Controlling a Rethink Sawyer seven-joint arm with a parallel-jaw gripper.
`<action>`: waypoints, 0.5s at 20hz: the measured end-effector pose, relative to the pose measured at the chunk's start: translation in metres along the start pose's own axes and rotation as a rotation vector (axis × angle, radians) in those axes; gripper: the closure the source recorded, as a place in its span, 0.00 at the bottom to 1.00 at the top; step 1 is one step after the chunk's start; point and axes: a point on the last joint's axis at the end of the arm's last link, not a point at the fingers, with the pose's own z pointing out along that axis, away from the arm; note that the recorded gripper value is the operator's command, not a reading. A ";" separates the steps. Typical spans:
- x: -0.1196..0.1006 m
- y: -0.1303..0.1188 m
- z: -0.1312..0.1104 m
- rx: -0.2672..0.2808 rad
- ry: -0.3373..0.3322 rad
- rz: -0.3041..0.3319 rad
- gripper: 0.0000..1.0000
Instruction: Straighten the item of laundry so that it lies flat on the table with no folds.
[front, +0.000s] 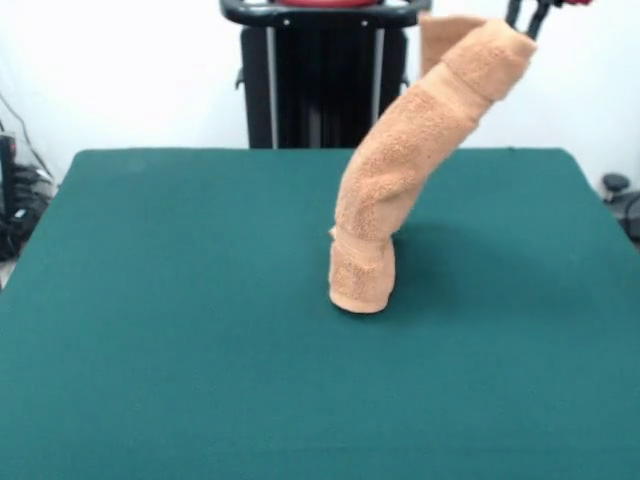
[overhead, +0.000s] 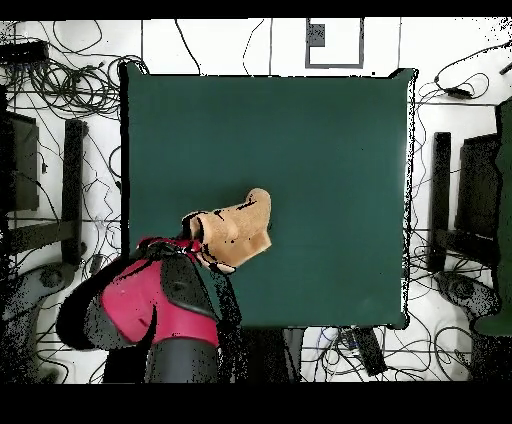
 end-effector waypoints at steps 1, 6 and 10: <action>0.003 0.005 0.003 0.000 -0.003 0.014 1.00; 0.010 0.013 0.040 -0.046 -0.060 0.066 0.00; 0.012 0.013 0.060 -0.078 -0.110 0.059 0.00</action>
